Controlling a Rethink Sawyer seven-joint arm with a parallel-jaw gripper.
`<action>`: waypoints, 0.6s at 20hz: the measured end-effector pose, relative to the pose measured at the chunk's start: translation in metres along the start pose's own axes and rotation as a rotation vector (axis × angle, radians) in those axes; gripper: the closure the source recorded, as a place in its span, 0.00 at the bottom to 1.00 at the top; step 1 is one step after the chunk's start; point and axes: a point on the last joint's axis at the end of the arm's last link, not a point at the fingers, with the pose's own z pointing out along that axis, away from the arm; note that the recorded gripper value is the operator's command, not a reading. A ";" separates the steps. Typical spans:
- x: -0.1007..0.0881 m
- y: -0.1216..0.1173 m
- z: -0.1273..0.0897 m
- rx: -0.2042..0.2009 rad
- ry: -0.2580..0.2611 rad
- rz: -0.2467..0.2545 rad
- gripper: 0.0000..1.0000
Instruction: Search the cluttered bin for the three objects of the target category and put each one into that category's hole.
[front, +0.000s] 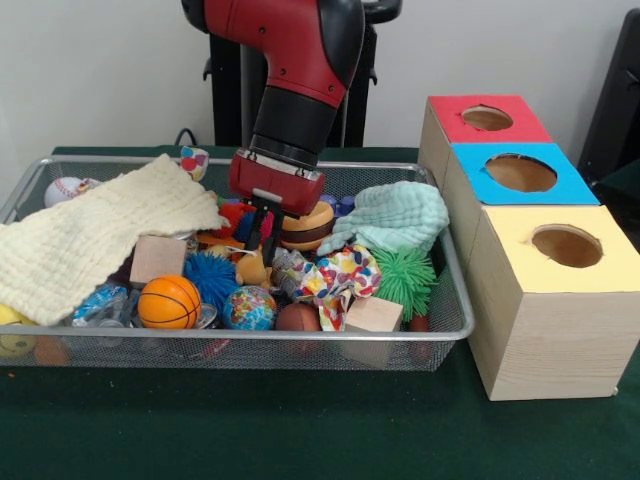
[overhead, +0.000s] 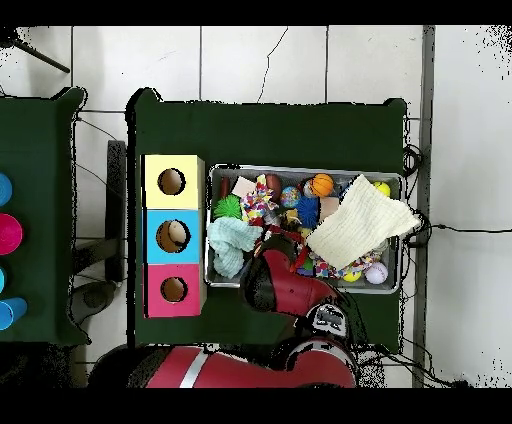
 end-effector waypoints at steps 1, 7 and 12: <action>-0.001 0.000 0.000 0.000 -0.002 0.000 1.00; -0.017 0.003 -0.009 -0.007 -0.032 0.004 1.00; -0.036 0.011 -0.023 -0.017 -0.059 0.000 1.00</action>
